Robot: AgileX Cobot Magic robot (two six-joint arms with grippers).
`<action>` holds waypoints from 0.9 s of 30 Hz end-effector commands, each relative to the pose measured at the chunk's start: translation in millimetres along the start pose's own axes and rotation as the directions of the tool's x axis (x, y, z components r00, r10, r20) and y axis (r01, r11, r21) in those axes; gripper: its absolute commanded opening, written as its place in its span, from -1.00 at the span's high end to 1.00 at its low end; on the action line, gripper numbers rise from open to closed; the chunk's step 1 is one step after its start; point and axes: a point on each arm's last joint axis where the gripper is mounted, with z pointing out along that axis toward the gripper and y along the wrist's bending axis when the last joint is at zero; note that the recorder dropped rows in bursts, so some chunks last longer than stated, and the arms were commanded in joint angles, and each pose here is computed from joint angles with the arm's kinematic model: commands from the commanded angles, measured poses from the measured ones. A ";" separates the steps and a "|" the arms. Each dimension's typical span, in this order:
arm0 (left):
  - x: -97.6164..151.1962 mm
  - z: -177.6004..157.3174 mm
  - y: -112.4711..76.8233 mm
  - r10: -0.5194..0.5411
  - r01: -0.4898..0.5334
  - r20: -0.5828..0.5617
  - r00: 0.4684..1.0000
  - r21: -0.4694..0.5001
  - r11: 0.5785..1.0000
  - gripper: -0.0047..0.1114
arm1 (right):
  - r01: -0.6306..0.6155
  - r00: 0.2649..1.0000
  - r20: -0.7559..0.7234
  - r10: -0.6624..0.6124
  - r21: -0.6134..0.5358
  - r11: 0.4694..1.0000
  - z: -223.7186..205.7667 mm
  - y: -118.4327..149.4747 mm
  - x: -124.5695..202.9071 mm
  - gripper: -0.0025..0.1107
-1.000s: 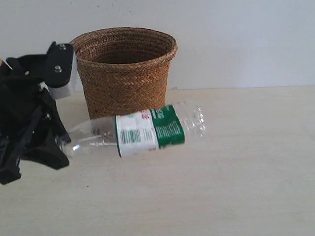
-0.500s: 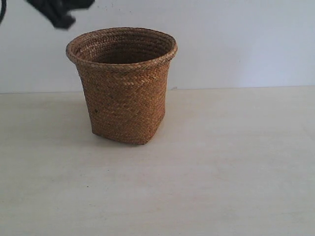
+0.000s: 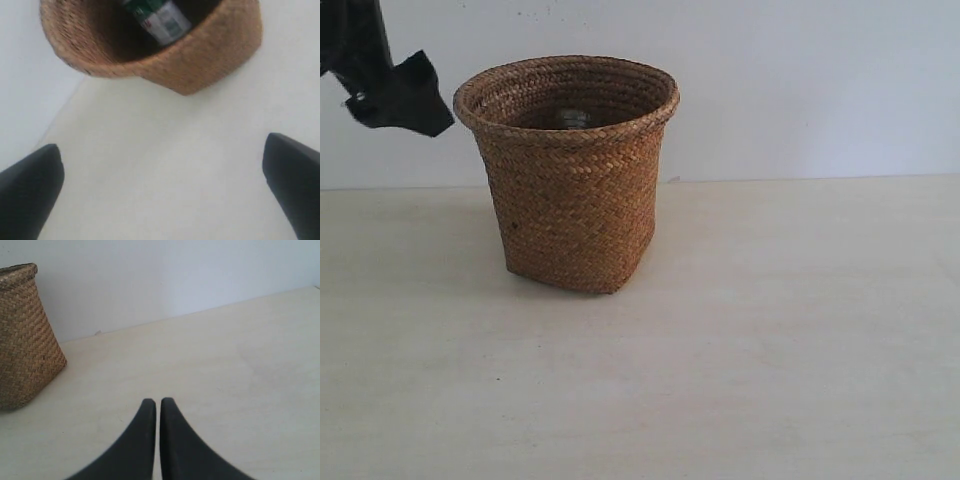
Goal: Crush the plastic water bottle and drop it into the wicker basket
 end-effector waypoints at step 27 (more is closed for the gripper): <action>123.8 0.3 -139.2 -0.606 0.492 0.059 0.794 0.522 0.696 0.85 | 0.013 1.000 -0.001 -0.013 0.004 1.000 -0.1 -0.6 1.1 0.96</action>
